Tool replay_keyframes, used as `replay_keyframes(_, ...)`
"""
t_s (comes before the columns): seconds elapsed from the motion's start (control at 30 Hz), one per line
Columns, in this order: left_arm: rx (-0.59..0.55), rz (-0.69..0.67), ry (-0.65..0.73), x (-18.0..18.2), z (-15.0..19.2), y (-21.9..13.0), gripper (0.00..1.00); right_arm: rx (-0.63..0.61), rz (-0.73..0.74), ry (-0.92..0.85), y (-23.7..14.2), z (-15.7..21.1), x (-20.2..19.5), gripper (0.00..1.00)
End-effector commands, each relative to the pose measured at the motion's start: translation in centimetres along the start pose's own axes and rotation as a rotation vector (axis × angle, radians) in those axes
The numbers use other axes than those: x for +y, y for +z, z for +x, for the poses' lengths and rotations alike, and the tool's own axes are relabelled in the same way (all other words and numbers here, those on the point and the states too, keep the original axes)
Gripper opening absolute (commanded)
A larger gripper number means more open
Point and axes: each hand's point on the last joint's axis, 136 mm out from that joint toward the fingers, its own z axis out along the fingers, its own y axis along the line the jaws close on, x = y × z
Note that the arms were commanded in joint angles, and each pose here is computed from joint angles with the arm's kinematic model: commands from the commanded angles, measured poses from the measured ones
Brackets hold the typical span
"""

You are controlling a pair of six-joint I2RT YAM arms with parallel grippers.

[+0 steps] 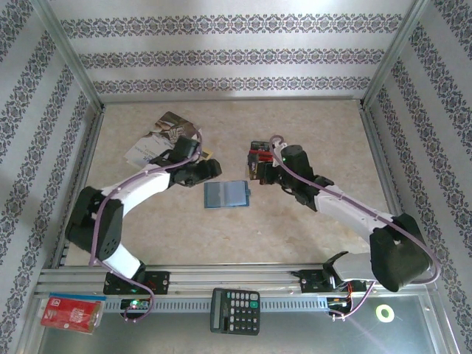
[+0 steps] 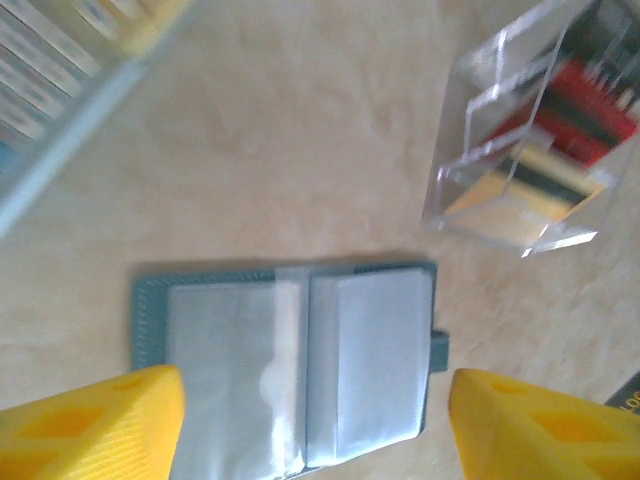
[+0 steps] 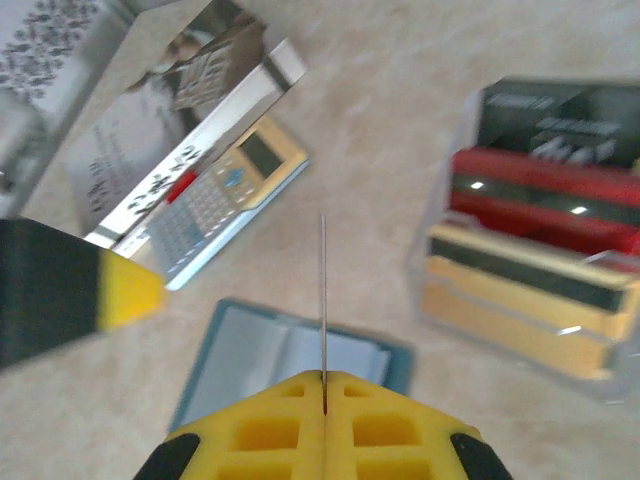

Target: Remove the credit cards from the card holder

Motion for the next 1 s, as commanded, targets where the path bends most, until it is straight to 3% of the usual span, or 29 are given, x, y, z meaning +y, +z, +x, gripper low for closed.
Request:
replay_keyframes(0.0,-0.079,-0.058,-0.044,2.6,-1.6,-2.4,0.77,-0.049,0.117,-0.178,-2.1,-3.0,-1.8,0.0)
replay_keyframes(0.2,-0.174,-0.093,-0.101,6.3,-3.2,-5.7,0.91,-0.095,0.191,-0.35,-4.2,-6.9,-3.3,0.0)
replay_keyframes(0.33,-0.213,-0.095,-0.107,7.4,-3.9,-7.1,1.0,-0.06,0.142,-0.395,-3.7,-8.3,-3.5,0.0)
replay_keyframes(0.63,-0.207,-0.079,-0.093,7.4,-4.5,-7.8,1.0,0.045,0.017,-0.531,-0.1,-11.2,-3.0,0.0)
replay_keyframes(0.8,-0.188,-0.066,-0.087,7.2,-4.3,-7.7,1.0,0.159,-0.121,-0.662,2.0,-10.2,-2.5,0.0)
replay_keyframes(0.97,-0.183,-0.054,-0.075,6.9,-4.4,-7.7,1.0,0.251,-0.109,-0.758,4.3,-9.5,-4.5,0.0)
